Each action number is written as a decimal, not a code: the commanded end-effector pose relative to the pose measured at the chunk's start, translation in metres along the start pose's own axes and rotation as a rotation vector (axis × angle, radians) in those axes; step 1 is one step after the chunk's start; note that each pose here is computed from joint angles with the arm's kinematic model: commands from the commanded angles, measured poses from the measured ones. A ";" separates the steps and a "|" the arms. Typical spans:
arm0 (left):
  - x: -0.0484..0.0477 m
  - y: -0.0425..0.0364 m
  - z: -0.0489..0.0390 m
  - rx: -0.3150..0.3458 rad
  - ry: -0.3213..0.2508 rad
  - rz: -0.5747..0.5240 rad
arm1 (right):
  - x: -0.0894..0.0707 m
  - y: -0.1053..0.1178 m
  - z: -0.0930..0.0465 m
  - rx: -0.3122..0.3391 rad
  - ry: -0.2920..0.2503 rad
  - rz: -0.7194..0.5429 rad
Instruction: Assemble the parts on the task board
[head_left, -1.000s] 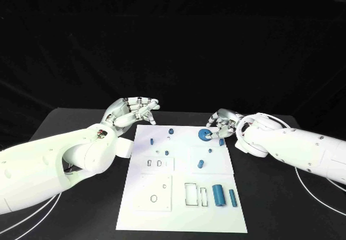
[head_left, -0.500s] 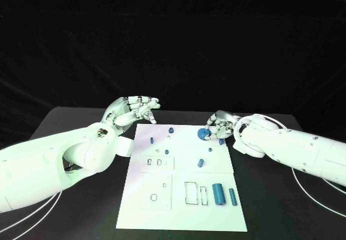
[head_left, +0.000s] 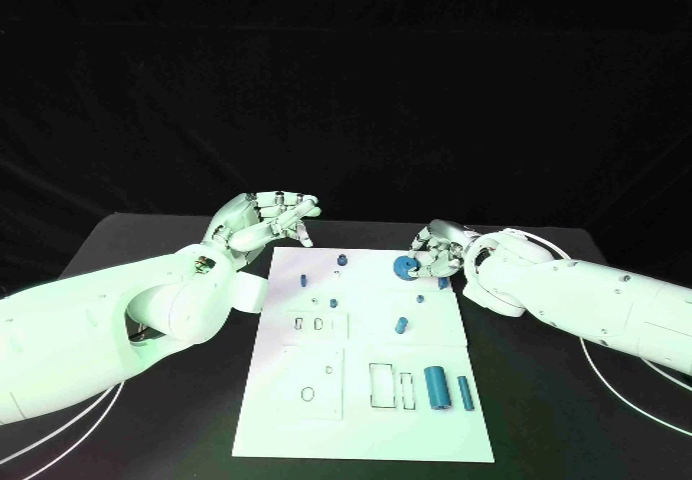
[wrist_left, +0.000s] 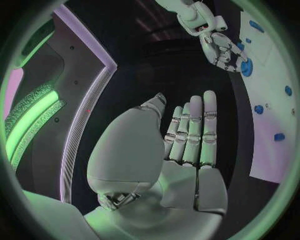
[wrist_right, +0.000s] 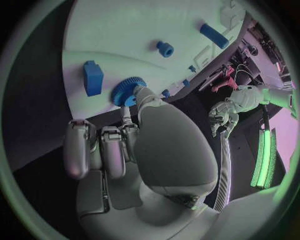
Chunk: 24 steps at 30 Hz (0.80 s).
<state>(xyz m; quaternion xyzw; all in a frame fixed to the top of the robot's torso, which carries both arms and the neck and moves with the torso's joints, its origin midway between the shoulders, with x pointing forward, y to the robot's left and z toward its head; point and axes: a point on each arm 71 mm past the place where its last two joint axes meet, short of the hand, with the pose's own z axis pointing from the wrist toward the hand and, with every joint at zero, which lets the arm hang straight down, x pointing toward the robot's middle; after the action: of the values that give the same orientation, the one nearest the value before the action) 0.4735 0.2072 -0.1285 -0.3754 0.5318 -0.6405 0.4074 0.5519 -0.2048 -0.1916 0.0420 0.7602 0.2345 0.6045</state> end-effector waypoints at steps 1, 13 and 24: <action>0.0018 -0.0010 0.0003 0.005 0.018 -0.011 | -0.003 0.005 -0.001 -0.001 -0.080 -0.085; 0.0008 -0.0007 0.0006 0.003 0.018 -0.011 | -0.002 0.044 -0.016 -0.107 -0.240 -0.160; 0.0011 -0.0003 0.0011 0.001 0.020 -0.012 | 0.011 0.094 -0.018 -0.214 -0.238 -0.165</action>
<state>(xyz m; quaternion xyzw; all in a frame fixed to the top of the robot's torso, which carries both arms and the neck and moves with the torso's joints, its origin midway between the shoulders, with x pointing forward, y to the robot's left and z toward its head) 0.4747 0.2084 -0.1292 -0.3764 0.5332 -0.6393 0.4065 0.5125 -0.1274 -0.1630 -0.0458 0.6674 0.2643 0.6947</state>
